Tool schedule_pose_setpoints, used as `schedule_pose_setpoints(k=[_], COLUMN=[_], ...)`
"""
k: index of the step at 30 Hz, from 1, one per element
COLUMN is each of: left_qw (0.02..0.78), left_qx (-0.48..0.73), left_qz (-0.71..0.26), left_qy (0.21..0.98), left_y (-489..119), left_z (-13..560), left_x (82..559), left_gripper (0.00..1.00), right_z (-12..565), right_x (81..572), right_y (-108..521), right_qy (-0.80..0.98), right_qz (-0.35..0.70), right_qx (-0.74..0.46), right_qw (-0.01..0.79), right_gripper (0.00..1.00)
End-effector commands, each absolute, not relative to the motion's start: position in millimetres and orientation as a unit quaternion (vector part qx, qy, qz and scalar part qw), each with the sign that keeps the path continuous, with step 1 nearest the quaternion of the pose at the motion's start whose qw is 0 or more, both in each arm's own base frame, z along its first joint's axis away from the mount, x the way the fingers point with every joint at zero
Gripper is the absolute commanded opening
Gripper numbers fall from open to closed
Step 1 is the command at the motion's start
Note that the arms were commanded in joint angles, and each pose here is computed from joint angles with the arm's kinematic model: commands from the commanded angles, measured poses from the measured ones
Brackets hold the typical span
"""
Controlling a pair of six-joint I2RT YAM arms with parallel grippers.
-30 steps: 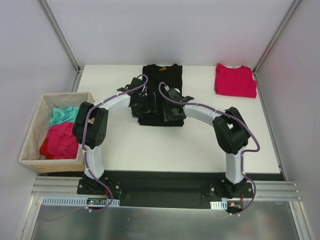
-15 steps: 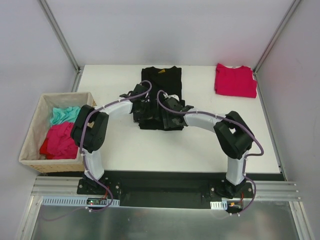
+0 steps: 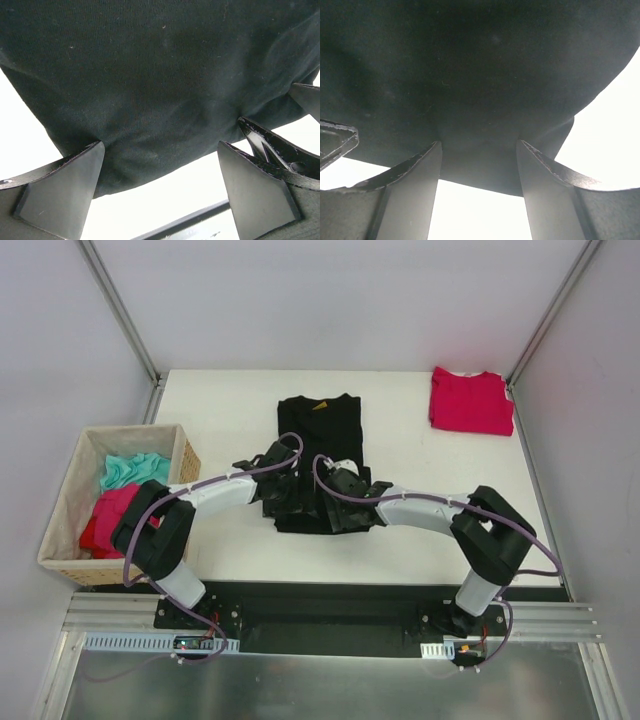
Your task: Fold and stack the t-shirts
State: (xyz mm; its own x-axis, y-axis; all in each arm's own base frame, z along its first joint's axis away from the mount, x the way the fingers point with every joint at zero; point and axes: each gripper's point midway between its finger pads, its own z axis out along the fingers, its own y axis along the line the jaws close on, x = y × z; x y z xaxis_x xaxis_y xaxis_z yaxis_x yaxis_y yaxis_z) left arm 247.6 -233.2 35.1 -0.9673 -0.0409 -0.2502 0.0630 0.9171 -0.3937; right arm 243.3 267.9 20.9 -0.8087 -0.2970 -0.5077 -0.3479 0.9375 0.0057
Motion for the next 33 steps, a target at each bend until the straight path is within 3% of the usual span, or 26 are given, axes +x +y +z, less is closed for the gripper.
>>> schedule_pose_setpoints(k=[1, 7, 13, 20, 33], left_qw=[0.097, 0.172, 0.233, 0.204, 0.156], left_qx=[-0.010, 0.015, 0.019, 0.003, -0.016], left_qz=[-0.151, -0.196, -0.211, -0.185, -0.163], left_qy=[0.984, 0.965, 0.949, 0.961, 0.974], left_y=[-207, -220, -201, -182, -178], left_z=[23, 82, 121, 88, 38], left_x=[217, 236, 221, 197, 186], left_gripper=[0.99, 0.99, 0.99, 0.99, 0.99], right_z=[13, 79, 111, 81, 43], right_x=[210, 231, 214, 199, 198], right_y=[240, 237, 210, 185, 198], right_qy=[0.960, 0.931, 0.918, 0.923, 0.928], right_qz=[-0.005, -0.041, -0.029, -0.056, -0.062], right_qx=[-0.176, -0.198, -0.185, -0.173, -0.174], right_qw=[0.218, 0.304, 0.350, 0.339, 0.322], right_gripper=[0.64, 0.64, 0.65, 0.65, 0.60])
